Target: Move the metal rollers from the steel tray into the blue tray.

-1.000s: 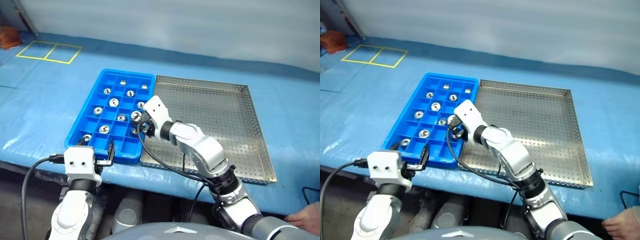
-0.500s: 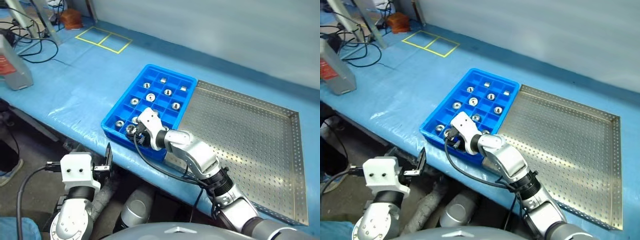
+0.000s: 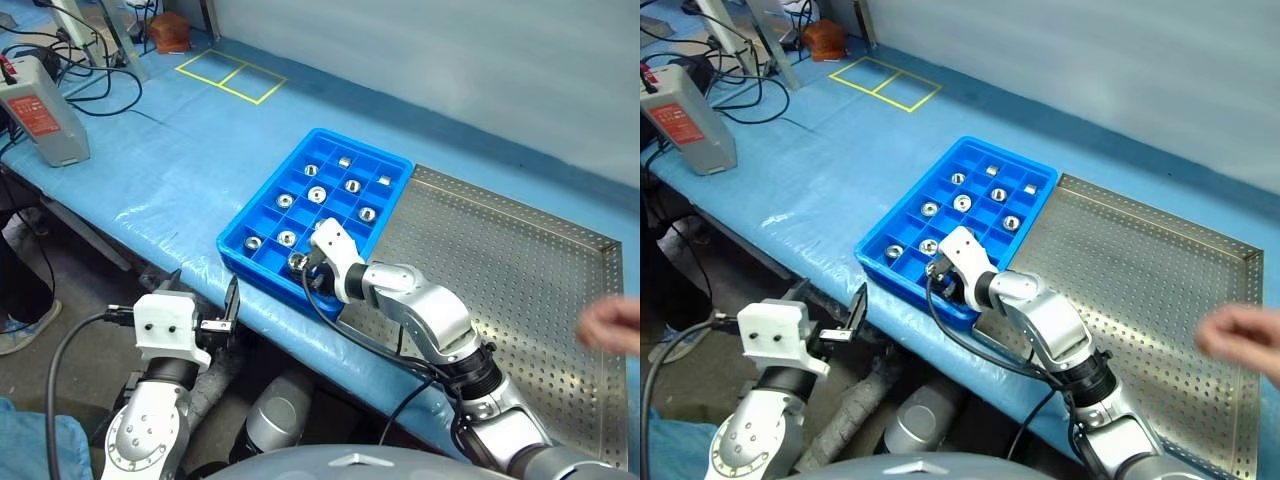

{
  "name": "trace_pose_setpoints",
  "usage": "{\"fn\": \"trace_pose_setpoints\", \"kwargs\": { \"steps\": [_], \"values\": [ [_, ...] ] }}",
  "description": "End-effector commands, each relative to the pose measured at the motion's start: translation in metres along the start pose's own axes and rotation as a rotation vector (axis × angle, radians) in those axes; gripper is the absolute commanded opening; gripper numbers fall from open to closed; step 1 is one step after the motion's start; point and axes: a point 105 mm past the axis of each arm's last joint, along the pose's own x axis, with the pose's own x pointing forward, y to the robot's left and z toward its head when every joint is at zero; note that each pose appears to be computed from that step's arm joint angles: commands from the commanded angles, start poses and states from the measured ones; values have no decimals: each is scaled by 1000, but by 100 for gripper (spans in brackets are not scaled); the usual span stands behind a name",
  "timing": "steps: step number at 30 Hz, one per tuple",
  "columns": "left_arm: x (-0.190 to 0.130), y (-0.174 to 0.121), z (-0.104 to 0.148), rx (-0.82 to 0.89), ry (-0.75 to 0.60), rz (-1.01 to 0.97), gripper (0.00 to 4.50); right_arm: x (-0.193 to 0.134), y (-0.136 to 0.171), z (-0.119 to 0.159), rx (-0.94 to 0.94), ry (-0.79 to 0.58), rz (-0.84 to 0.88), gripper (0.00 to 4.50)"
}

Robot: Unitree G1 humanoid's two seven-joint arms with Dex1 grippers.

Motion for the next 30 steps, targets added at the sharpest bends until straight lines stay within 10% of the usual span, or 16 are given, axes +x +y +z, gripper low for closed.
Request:
{"fn": "trace_pose_setpoints", "kwargs": {
  "steps": [1,6,30],
  "values": [
    [1,-3,5,8,-19,-30,439,-3,5,8,-4,-33,8,305],
    [4,-6,8,20,-25,-79,439,-4,9,14,-3,-61,15,446],
    [20,-21,11,42,-23,-229,439,-28,1,12,1,-92,-66,446]
  ]
}}
